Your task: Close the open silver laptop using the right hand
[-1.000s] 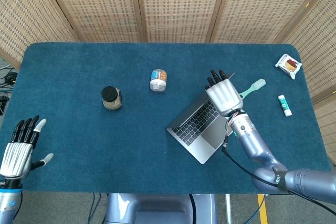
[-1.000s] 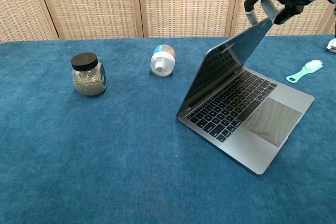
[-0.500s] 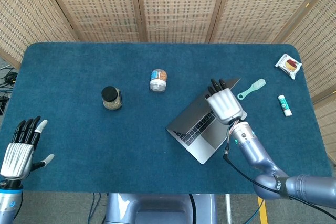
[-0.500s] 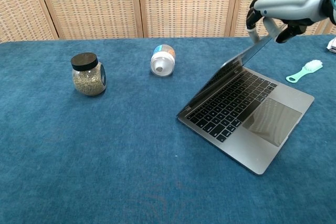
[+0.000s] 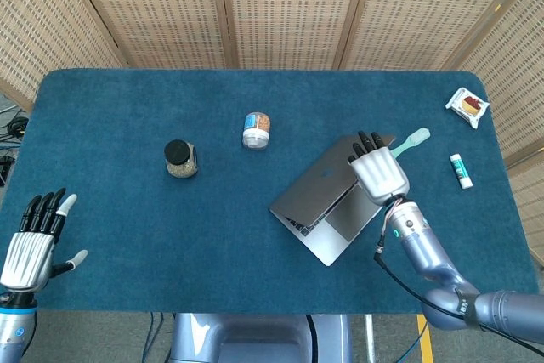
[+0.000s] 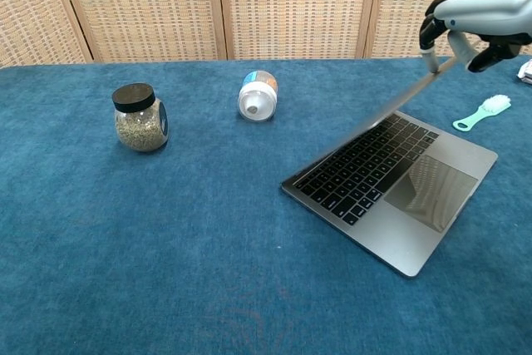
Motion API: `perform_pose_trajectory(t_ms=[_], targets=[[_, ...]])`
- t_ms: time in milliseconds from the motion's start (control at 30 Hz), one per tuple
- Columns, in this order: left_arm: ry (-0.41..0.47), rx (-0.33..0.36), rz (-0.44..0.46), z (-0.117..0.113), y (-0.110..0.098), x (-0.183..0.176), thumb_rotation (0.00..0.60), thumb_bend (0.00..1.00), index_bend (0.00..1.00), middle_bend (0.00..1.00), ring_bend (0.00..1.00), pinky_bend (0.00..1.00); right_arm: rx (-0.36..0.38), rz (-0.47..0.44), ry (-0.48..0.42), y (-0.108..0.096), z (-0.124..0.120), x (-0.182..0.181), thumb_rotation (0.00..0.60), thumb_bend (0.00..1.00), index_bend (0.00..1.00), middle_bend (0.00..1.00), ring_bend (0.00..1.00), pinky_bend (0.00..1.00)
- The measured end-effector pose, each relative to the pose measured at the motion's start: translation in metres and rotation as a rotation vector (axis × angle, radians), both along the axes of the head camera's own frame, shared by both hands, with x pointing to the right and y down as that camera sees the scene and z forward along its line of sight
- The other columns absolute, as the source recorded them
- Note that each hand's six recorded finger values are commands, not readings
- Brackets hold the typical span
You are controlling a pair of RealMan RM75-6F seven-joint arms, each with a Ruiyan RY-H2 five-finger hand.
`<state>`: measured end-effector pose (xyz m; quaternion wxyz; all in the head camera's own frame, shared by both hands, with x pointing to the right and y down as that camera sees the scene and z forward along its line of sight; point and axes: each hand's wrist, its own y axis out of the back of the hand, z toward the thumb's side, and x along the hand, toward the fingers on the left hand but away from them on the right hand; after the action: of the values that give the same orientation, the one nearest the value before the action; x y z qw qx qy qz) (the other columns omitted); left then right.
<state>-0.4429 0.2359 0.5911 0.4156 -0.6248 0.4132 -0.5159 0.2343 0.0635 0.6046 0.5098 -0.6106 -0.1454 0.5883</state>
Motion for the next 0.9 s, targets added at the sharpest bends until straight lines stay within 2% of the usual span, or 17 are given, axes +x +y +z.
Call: perform_pose_trajectory(t_ms=[900], targets=[[0.008,0.020,0.015,-0.007,0.003,0.004,0.600,0.01,0.00,0.00,0.00,0.00,-0.069,0.055,0.000,0.030,0.025,0.034,0.600,1.00,0.42,0.23,0.05,0.11]])
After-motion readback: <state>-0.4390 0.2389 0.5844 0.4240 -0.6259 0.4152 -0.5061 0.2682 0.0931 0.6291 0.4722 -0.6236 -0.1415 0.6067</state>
